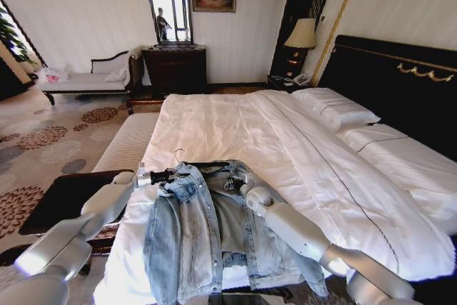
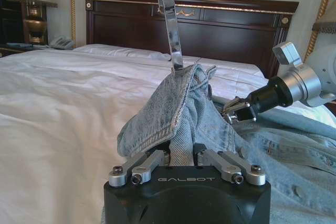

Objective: Pick up the clothes from the bed and hang them on the clothes hanger.

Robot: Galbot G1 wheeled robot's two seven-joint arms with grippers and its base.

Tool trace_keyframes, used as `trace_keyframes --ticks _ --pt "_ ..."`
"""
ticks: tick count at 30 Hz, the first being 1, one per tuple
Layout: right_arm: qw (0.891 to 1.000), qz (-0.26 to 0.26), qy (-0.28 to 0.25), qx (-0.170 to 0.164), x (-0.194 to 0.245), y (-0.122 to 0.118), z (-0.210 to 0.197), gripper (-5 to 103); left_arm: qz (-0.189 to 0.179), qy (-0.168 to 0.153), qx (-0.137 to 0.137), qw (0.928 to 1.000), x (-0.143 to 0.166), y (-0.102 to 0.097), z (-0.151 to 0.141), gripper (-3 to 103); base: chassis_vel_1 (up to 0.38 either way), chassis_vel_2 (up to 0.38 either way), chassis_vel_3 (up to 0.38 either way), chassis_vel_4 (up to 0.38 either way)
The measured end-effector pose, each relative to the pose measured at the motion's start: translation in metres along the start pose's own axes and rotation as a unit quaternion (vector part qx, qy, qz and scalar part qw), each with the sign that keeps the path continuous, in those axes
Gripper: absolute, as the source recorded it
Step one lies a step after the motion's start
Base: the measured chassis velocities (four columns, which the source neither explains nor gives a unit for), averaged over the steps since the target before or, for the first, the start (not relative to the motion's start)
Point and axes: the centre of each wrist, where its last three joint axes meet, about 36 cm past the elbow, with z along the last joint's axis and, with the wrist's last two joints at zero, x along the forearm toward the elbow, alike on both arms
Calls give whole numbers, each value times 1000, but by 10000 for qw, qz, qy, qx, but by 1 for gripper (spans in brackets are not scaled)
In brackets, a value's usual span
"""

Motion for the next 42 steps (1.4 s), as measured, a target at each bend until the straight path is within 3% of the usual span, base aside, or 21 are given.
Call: trace_keyframes --ticks 2,12,23,32,36,42 --pt "10000 21 -34 0 0 0 -1 1 -32 18 6 10000 5 1 0 18 0 0 0 0" --pt "9998 97 -140 -54 3 -7 -9 0 -47 23 54 10000 12 -2 5 18 0 0 0 0" --pt "9969 302 -647 318 13 -29 -41 0 103 213 144 9996 22 -12 22 18 0 0 0 0" --pt "9959 -222 -880 53 47 -7 -78 0 123 245 160 9995 8 -7 13 17 0 0 0 0" --pt "9943 -538 -911 -99 70 13 -91 0 197 235 154 9994 -19 0 1 17 0 0 0 0" --pt "9934 -707 -895 -148 83 23 -91 0 170 138 161 9996 -43 4 -9 17 0 0 0 0"
